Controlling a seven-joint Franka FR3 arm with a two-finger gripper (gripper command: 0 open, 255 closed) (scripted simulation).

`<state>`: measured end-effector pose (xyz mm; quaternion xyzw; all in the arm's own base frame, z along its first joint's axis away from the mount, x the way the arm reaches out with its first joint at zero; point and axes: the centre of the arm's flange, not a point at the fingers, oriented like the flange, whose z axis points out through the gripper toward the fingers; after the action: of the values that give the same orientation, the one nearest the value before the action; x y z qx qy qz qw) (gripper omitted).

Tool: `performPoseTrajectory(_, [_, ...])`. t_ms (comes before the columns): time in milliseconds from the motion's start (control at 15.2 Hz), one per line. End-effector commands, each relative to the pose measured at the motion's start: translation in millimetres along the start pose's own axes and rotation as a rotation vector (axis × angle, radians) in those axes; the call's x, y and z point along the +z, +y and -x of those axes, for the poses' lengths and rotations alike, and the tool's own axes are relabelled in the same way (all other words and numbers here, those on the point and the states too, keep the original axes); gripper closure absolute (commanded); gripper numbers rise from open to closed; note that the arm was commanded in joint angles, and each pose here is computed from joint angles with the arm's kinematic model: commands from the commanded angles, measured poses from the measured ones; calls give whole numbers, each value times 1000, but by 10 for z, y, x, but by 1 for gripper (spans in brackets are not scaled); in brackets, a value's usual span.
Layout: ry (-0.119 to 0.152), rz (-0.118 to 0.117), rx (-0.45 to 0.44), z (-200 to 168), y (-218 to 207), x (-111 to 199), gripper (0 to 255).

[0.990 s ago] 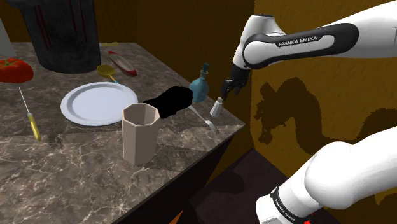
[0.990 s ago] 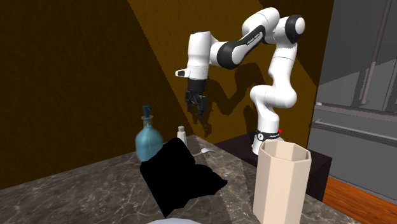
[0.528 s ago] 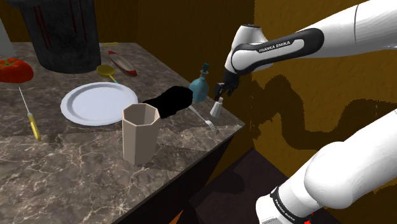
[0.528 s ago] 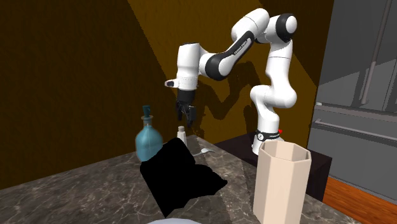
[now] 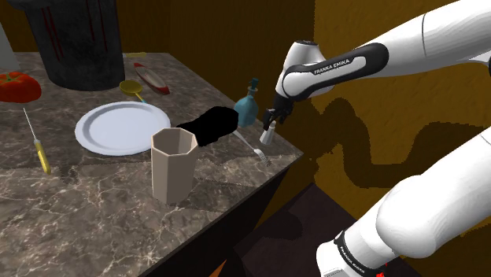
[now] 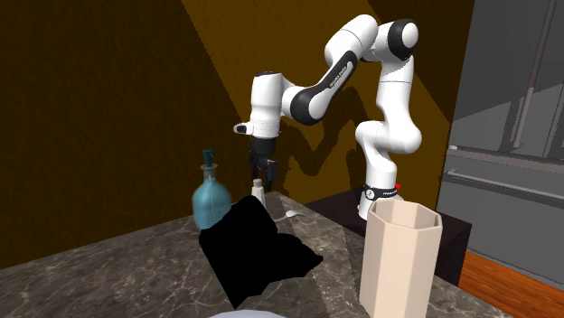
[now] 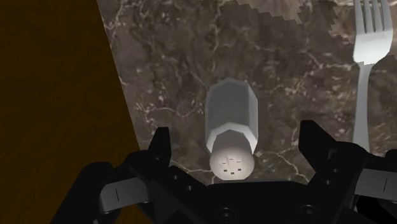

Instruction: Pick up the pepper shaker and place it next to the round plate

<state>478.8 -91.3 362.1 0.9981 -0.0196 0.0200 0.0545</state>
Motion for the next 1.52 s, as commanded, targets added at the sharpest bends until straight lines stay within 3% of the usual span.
performPoseTrajectory(0, [0, 0, 0, 1, 1, 4, 0])
performPoseTrajectory(198, [0, 0, 0, 1, 1, 4, 0])
performPoseTrajectory(264, [0, 0, 0, 1, 1, 4, 255])
performPoseTrajectory(858, [0, 0, 0, 1, 1, 4, 255])
performPoseTrajectory(1452, [0, 0, 0, -19, 52, -468, 255])
